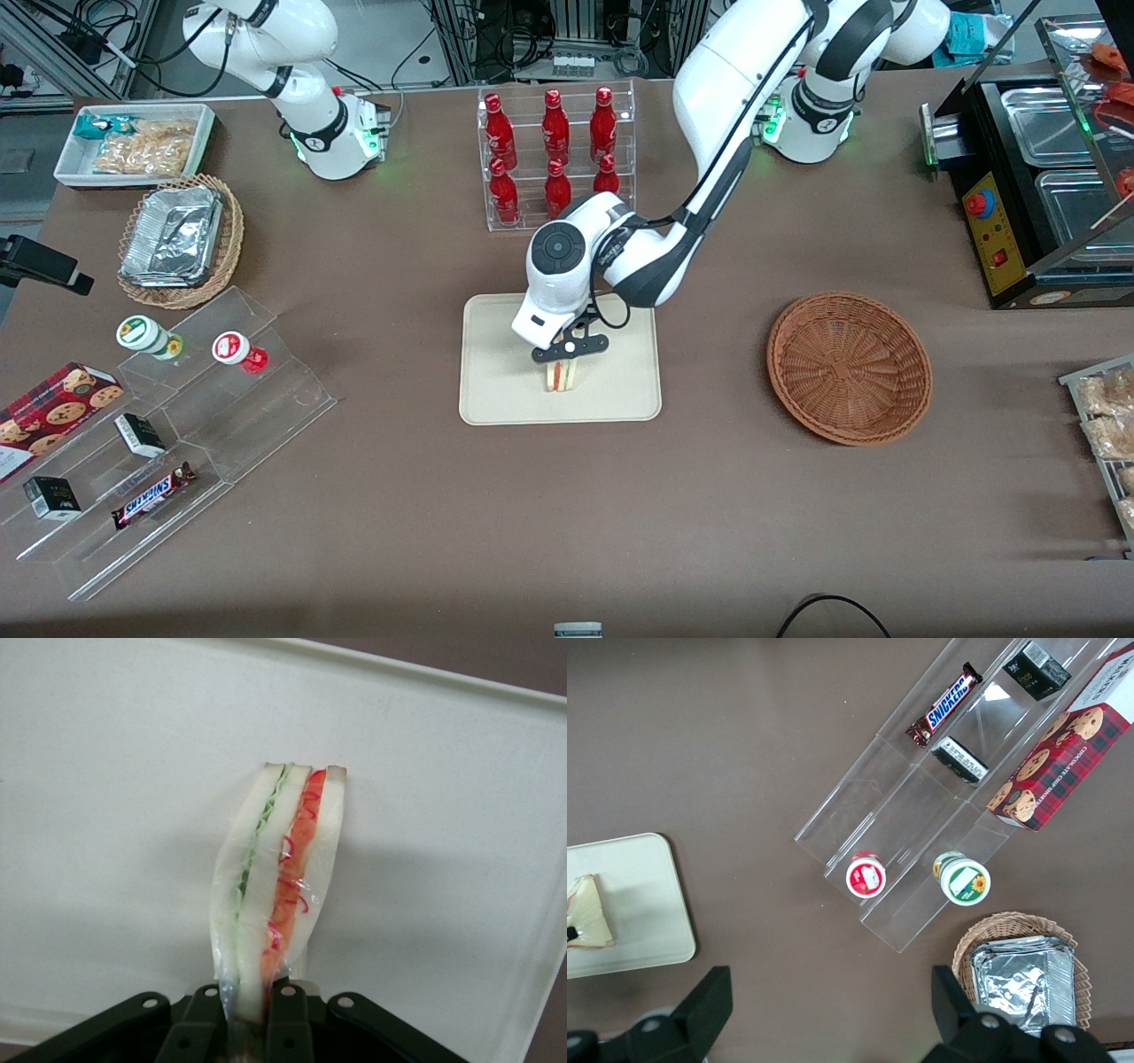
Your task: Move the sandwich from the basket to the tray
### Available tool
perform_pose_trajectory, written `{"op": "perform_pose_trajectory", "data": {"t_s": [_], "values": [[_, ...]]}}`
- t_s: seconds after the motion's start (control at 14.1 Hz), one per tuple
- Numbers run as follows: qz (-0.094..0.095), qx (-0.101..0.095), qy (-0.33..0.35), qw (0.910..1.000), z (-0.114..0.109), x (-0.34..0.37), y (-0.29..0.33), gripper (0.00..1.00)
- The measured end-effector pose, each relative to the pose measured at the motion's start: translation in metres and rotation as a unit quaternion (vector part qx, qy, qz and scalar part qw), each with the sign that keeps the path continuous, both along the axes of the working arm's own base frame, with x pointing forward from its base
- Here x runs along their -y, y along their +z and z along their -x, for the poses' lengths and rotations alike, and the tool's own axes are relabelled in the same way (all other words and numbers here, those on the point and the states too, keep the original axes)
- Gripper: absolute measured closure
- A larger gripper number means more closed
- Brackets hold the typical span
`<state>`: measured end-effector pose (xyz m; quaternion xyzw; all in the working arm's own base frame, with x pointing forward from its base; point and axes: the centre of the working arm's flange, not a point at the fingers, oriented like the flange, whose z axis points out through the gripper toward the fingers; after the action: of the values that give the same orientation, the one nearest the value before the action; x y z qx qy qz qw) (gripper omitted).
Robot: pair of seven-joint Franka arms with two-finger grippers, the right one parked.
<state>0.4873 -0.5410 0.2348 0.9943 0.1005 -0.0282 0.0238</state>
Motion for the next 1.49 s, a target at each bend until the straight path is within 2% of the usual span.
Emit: {"op": "perform_pose_trajectory", "data": {"t_s": [0.14, 0.21, 0.35, 0.57, 0.78, 0.99, 1.2, 1.42, 1.49], "values": [[0.000, 0.000, 0.003, 1.0000, 0.000, 0.001, 0.000, 0.81], [0.001, 0.001, 0.007, 1.0000, 0.000, 0.001, 0.000, 0.74], [0.004, 0.003, 0.020, 0.9998, -0.002, 0.003, 0.005, 0.57], [0.011, 0.013, 0.027, 0.9995, -0.009, 0.004, 0.022, 0.26], [0.000, 0.010, 0.028, 0.9995, -0.011, -0.002, 0.059, 0.00], [-0.038, 0.009, 0.028, 0.9989, -0.014, -0.024, 0.106, 0.00], [-0.072, -0.002, 0.049, 0.9962, -0.023, -0.058, 0.137, 0.00], [-0.095, -0.012, 0.067, 0.9932, -0.032, -0.092, 0.128, 0.00], [-0.097, -0.019, 0.066, 0.9929, -0.036, -0.106, 0.126, 0.00]]}}
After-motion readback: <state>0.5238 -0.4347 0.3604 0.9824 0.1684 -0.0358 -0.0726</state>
